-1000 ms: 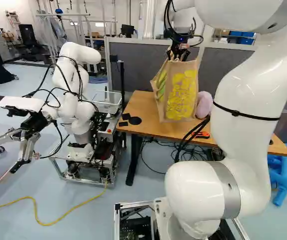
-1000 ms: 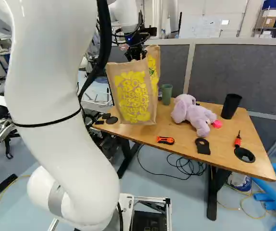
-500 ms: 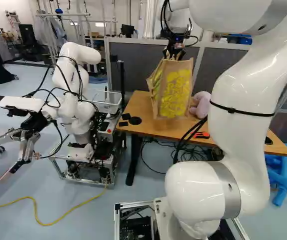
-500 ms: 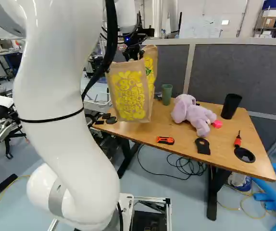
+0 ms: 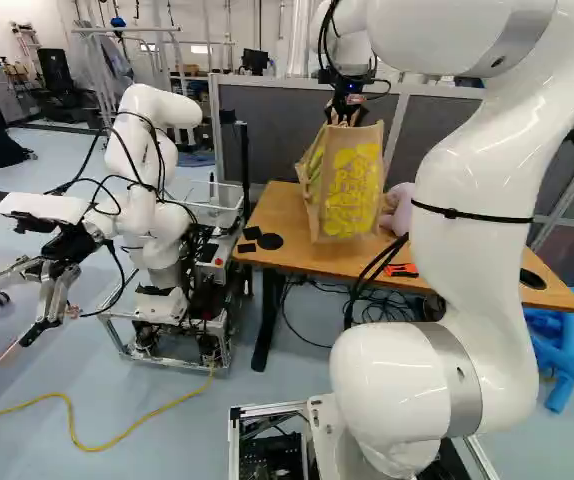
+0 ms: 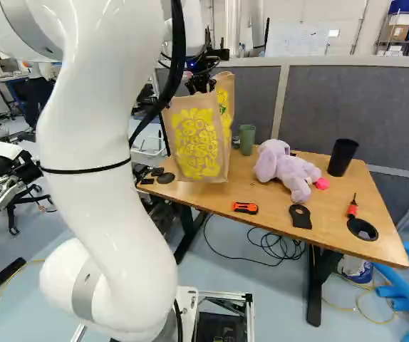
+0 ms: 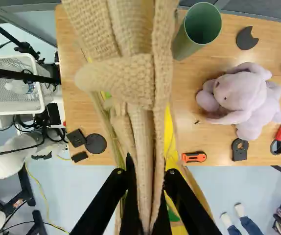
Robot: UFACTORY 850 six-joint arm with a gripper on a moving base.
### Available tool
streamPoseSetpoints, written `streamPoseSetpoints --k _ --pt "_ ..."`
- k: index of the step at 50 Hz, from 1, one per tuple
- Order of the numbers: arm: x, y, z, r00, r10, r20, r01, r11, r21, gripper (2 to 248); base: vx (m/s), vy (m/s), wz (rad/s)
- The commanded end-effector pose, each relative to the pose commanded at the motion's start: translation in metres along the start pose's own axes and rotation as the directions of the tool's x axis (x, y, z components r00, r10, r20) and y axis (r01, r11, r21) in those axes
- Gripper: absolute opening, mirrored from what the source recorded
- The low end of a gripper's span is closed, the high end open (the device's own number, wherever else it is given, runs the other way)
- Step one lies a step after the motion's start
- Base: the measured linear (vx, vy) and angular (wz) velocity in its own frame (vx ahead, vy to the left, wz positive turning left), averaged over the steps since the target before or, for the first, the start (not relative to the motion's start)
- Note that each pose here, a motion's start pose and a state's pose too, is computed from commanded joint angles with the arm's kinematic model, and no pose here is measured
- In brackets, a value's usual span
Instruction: Pick up the bag on the ground and place it on the table
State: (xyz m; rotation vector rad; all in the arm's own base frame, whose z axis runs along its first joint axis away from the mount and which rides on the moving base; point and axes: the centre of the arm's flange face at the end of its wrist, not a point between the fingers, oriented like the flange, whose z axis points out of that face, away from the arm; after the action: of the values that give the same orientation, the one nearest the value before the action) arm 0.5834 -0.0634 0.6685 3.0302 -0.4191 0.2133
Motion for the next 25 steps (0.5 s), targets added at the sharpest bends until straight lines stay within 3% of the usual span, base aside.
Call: streamPoseSetpoints --k 13,25 --pt "0.011 -0.002 0.021 0.999 -0.029 0.02 0.03 0.998 -0.05 21 0.0 0.0 0.0" --pt "0.018 -0.012 0.04 0.998 -0.044 0.047 0.047 0.997 -0.058 21 0.0 0.0 0.0"
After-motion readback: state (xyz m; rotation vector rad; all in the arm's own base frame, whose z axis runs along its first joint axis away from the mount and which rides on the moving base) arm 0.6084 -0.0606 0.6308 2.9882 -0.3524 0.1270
